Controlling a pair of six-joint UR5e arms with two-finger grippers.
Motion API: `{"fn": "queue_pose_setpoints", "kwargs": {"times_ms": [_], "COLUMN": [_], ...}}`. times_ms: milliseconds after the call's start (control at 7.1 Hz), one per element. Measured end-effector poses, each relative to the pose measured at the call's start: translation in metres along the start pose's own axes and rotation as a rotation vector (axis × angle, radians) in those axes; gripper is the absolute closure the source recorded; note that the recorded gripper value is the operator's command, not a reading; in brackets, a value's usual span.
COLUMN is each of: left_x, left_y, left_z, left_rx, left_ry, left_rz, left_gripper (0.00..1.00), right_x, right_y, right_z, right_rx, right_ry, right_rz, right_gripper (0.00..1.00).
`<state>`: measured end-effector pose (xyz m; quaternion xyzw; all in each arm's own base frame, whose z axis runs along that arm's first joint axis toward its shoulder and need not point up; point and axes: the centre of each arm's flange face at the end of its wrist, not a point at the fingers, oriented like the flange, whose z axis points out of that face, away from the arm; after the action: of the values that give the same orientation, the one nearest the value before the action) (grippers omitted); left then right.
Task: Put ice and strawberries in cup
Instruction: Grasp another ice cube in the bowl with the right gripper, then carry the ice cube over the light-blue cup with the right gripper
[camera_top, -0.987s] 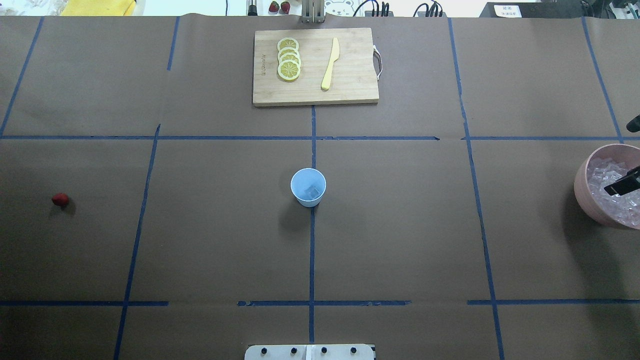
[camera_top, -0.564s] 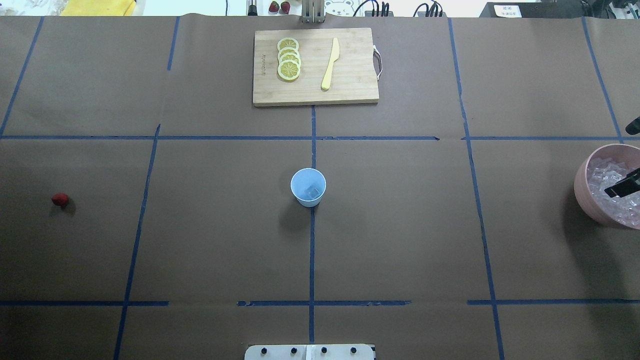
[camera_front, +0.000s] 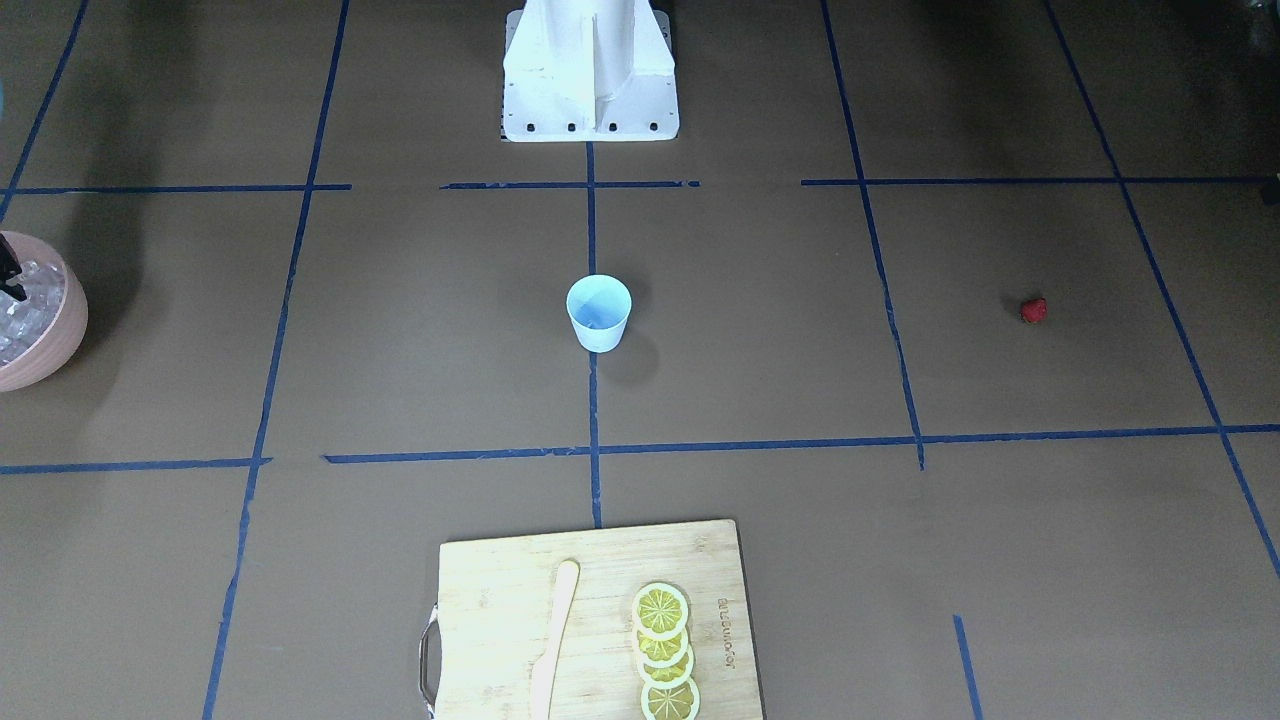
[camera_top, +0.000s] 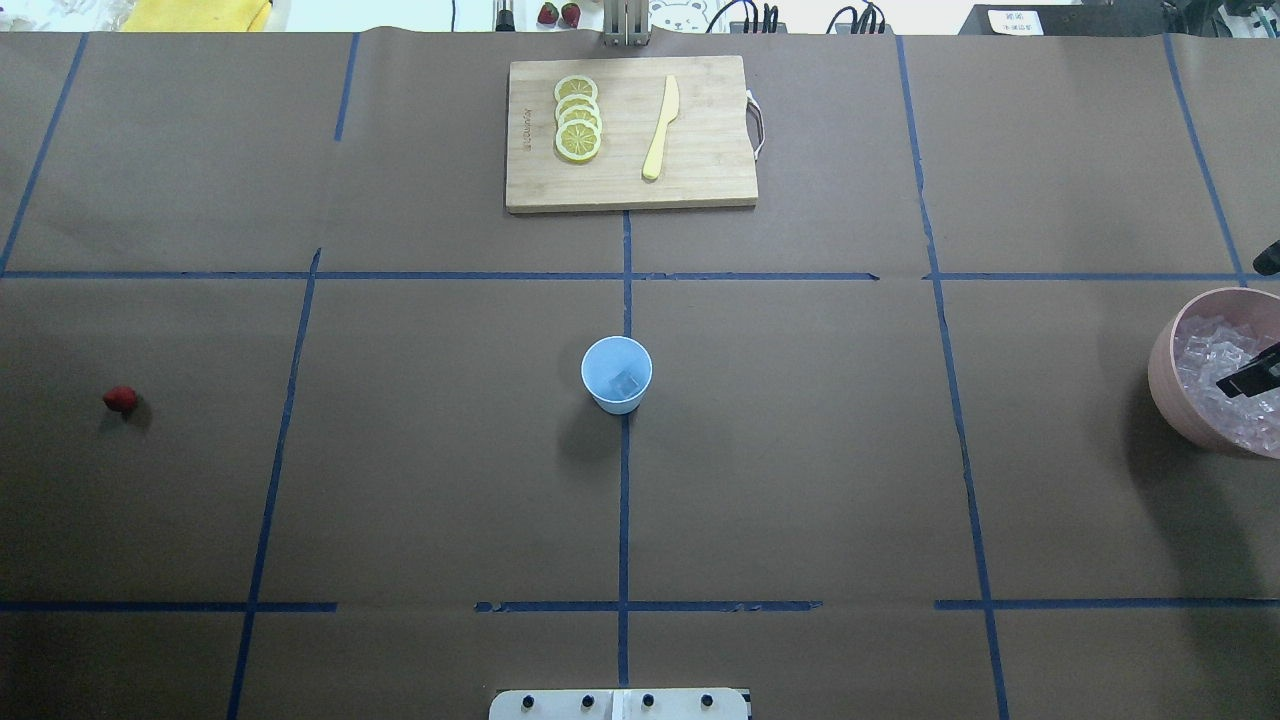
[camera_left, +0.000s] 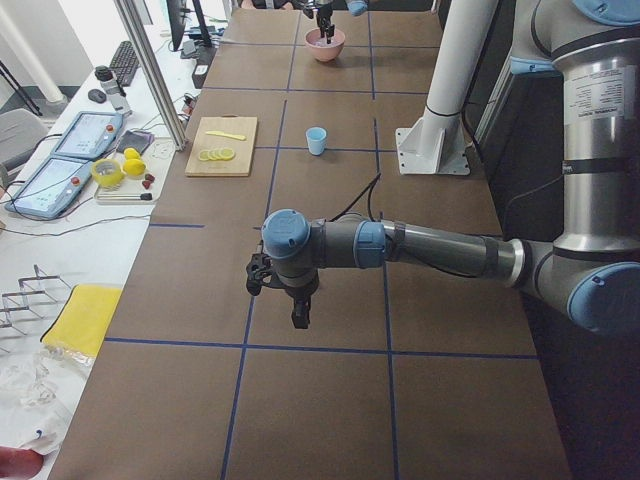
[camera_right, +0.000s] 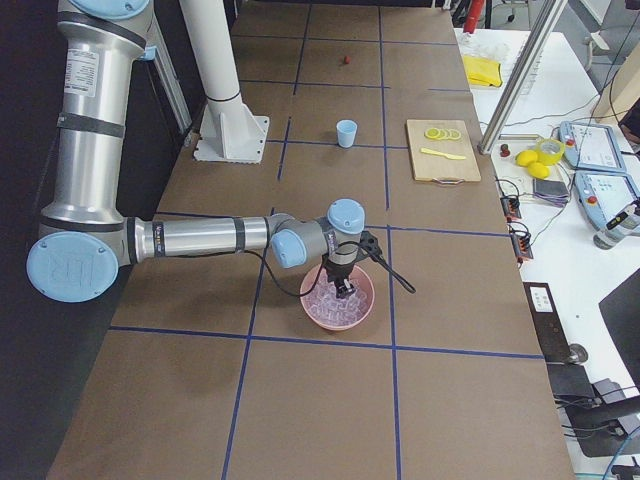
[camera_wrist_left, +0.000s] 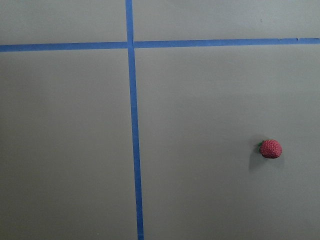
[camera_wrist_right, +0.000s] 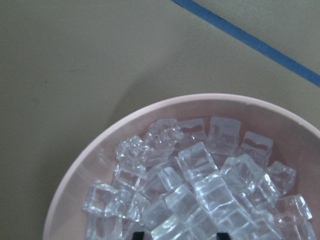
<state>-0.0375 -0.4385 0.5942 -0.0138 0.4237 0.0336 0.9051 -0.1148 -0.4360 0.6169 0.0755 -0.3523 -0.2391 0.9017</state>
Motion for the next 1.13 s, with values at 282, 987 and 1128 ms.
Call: {"fn": "queue_pose_setpoints", "kwargs": {"times_ms": [282,987,1128], "left_x": [0.0,0.003,0.003], "left_y": [0.0,0.0,0.0], "left_z": [0.0,-0.003,-0.003], "left_rx": [0.001,0.005,0.005], "left_ry": [0.0,0.001,0.001], "left_rz": [0.0,0.003,0.003], "left_gripper": [0.0,0.0,0.0], "right_x": [0.0,-0.029,-0.043], "right_y": [0.0,-0.027,-0.049], "right_z": [0.0,-0.078,-0.099], "right_rx": [0.001,0.097,0.134], "right_ry": [-0.002,0.001,-0.004], "right_rz": [-0.004,0.062,0.148], "right_gripper": [0.97,0.94,0.94]}}
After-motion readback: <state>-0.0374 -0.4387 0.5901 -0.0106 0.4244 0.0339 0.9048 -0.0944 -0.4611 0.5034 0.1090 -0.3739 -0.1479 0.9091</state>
